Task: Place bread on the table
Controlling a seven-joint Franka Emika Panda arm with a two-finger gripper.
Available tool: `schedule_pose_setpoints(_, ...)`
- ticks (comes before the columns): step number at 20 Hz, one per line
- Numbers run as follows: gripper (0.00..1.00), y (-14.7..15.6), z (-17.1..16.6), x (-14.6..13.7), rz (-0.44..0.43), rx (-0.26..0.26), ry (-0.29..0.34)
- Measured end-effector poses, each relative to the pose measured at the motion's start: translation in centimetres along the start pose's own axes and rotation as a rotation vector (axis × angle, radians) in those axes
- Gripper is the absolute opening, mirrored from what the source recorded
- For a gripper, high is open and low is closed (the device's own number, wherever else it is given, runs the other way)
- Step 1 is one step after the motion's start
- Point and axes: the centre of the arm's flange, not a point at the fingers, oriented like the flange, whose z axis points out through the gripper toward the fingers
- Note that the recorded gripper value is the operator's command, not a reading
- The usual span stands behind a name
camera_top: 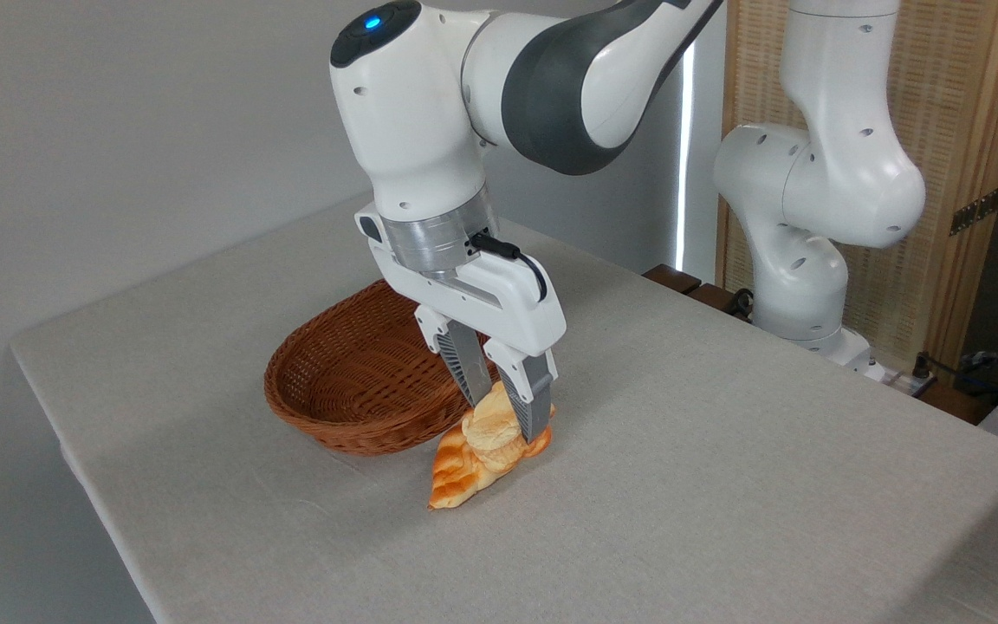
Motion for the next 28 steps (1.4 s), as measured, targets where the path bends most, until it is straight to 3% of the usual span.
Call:
schedule_pose_setpoints(16,1.0,0.2,-0.6,0.3,0.007,0.009,0.009)
schedule_pose_setpoints(23,1.0,0.1,-4.9,0.7,0.011,0.066,0.076)
schedule_pose_setpoints(28,1.0,1.4,-6.2,1.9,0.04,0.088,0.094)
